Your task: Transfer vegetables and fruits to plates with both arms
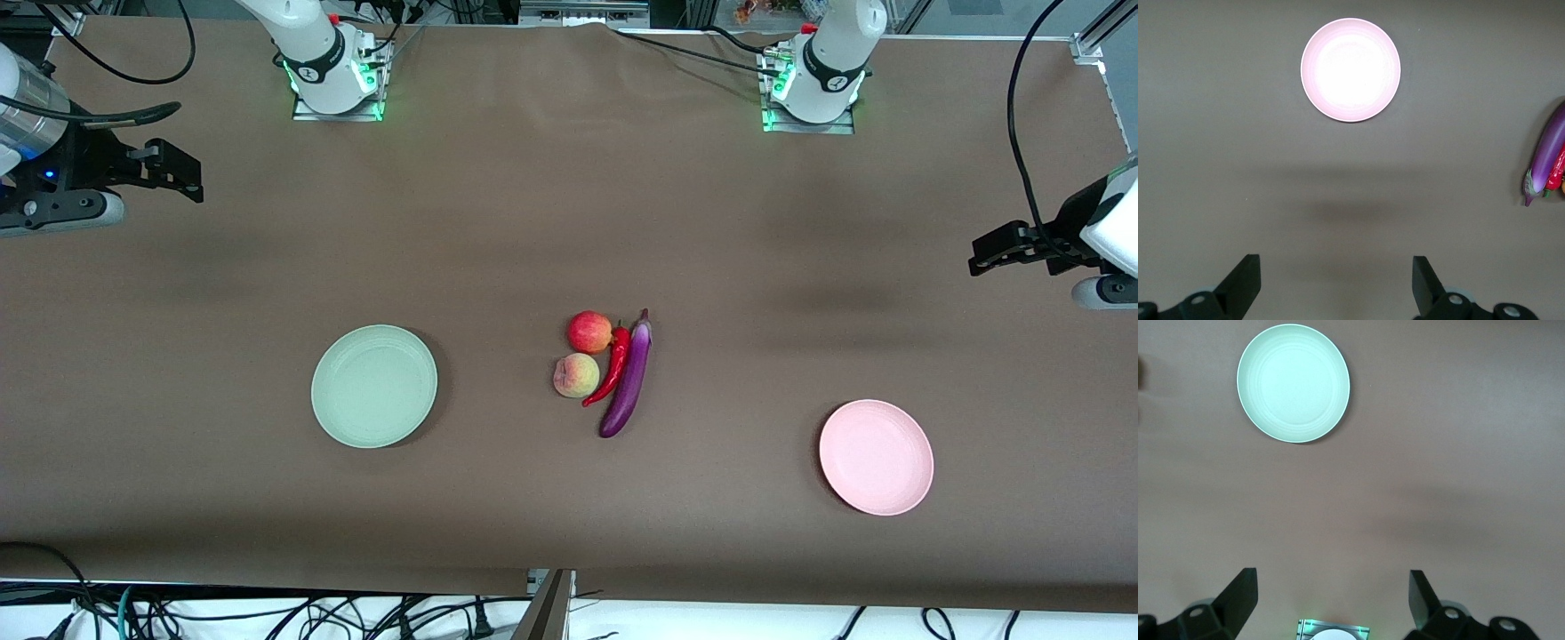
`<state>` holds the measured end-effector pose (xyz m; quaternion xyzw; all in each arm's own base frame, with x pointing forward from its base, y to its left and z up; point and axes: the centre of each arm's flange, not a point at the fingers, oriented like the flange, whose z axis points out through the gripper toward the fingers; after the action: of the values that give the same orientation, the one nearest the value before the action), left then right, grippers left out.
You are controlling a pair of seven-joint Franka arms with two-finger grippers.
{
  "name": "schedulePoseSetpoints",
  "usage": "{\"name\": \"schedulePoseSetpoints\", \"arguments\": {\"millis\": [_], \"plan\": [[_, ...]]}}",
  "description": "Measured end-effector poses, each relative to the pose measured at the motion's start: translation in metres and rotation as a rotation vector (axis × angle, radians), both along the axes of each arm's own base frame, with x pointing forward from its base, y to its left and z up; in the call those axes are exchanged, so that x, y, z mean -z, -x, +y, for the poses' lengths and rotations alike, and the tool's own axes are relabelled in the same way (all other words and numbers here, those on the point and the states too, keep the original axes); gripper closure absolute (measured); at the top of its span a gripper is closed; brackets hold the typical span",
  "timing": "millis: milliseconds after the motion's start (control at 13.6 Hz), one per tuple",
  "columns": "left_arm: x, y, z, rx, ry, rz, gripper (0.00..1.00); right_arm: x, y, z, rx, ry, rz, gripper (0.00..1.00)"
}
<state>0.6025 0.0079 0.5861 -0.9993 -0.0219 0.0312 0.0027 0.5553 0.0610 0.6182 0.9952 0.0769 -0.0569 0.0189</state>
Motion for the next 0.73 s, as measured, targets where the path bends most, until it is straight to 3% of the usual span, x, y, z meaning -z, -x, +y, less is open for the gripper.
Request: {"name": "schedulePoseSetpoints", "arguments": {"millis": [733], "plan": [[0.0036,0.0003,-0.0004,0.001,0.000,0.017,0.00,-0.0009,-0.0003,0.0017,-0.003,-0.002,-0.006,0.00]]}}
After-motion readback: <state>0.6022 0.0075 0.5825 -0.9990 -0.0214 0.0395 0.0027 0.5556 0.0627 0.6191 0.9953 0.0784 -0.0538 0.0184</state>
